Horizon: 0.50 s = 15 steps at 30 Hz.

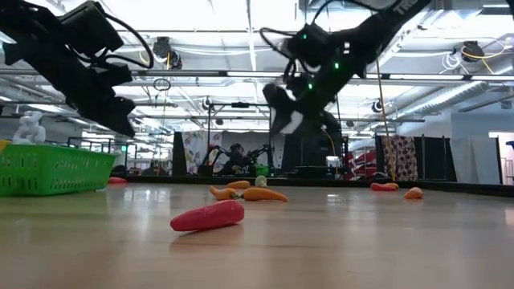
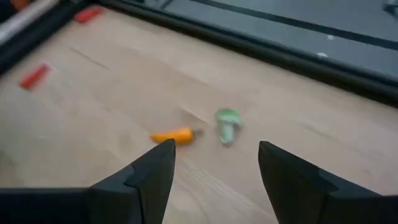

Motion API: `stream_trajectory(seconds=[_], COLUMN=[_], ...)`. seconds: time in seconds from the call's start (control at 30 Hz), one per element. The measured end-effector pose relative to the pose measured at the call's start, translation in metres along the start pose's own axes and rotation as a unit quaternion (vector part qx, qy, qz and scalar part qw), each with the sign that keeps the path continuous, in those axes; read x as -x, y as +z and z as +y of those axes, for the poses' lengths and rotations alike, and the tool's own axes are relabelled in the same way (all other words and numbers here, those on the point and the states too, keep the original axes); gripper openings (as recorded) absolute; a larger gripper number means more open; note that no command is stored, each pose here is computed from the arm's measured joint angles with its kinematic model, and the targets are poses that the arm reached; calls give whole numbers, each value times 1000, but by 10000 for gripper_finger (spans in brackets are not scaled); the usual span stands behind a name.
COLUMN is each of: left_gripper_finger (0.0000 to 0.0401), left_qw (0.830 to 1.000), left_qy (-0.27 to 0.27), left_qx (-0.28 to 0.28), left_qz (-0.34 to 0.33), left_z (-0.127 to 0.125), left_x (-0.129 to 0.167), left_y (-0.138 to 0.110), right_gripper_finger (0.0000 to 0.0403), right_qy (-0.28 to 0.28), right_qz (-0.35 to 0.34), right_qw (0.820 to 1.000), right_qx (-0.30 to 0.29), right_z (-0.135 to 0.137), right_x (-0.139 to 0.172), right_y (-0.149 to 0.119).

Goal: Sort produce into baskets
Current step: Put the green mushroom into the green bin

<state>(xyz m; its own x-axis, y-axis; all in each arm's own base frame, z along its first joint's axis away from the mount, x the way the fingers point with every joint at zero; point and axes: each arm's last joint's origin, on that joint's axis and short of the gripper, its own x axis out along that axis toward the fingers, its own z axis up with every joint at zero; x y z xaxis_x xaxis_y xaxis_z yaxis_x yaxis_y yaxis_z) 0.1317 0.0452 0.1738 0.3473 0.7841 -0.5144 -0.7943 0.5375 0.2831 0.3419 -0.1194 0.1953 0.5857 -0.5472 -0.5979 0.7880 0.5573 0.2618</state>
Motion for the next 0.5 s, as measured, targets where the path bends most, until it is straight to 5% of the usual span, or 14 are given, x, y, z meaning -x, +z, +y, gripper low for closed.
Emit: stream_trajectory(seconds=[0.2,0.5], left_gripper_finger=[176,176], left_qw=[1000,1000], left_qy=[15,15], left_qx=[1,-2], left_qz=[-7,-6], left_z=[1,1], left_x=[0,0], left_y=[1,1], right_gripper_finger=[221,221], right_qy=[-17,-56], right_qz=[-60,-56], right_qw=[998,997], right_qx=[10,15], right_z=[13,7], right_x=[-23,-62], right_y=[-19,-56])
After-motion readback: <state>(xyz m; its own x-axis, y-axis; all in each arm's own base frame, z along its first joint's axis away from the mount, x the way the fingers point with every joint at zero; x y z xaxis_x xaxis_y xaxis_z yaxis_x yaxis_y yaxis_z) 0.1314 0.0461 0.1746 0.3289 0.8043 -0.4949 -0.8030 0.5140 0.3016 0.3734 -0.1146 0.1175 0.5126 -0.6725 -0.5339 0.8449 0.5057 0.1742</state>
